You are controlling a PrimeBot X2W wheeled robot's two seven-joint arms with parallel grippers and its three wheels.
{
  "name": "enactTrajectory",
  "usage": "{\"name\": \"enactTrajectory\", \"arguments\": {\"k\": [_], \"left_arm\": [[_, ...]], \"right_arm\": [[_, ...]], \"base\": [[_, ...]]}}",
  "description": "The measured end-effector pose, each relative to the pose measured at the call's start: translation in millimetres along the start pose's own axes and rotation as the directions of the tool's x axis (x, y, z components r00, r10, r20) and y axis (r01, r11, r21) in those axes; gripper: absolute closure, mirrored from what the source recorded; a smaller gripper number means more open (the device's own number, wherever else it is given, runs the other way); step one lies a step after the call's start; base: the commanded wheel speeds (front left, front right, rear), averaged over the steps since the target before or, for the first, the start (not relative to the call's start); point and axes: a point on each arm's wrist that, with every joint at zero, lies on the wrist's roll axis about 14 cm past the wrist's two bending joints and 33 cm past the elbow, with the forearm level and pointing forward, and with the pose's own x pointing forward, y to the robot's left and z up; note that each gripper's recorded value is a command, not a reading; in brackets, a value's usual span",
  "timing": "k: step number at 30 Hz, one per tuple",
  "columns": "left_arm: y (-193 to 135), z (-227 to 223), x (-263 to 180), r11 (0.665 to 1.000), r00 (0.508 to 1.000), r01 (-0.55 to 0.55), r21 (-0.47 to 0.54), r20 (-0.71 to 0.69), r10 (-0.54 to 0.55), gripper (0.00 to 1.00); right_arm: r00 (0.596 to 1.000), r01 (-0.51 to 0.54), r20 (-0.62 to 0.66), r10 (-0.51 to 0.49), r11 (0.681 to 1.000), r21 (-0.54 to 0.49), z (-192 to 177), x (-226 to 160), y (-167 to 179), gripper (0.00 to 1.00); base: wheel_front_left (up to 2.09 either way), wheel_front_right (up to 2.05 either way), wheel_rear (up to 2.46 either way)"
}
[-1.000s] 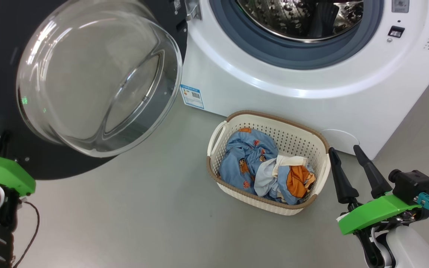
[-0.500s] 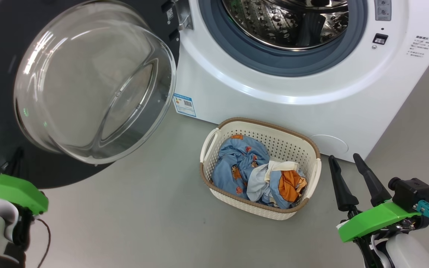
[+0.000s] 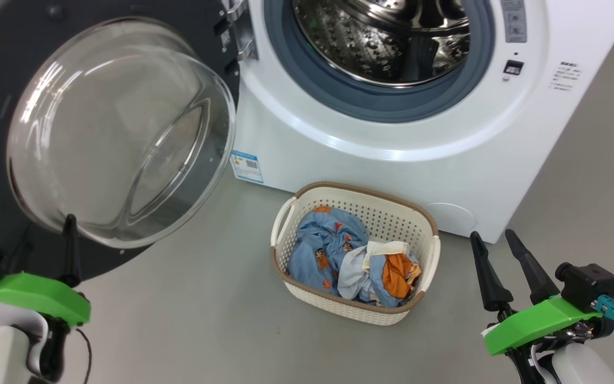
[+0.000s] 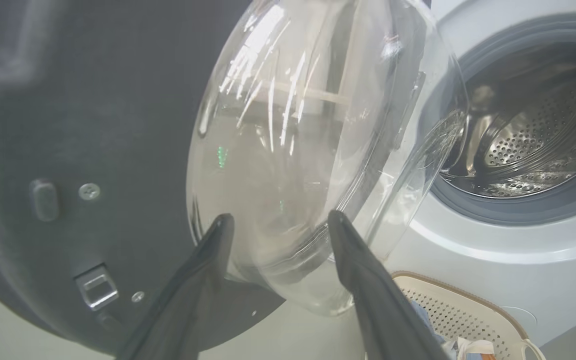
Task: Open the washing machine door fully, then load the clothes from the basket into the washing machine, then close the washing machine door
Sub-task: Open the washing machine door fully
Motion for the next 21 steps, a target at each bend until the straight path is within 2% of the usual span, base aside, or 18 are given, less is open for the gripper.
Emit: {"name": "enactTrajectory", "arguments": {"k": [12, 21], "left_arm": [[-72.0, 5.3, -11.9, 0.986, 0.985, 0.165, -0.032, 0.062, -0.163, 0.00], [-126.0, 0.8, -23.4, 0.958, 0.958, 0.281, -0.049, 0.065, -0.278, 0.00]], "right_arm": [[0.997, 0.069, 0.047, -0.068, 0.997, -0.023, 18.8, -28.2, -17.2, 0.00], [0.986, 0.145, 0.089, -0.141, 0.988, -0.045, 34.7, -54.8, -39.0, 0.00]], "base": [[0.00, 0.00, 0.00], [0.00, 0.00, 0.00]]}}
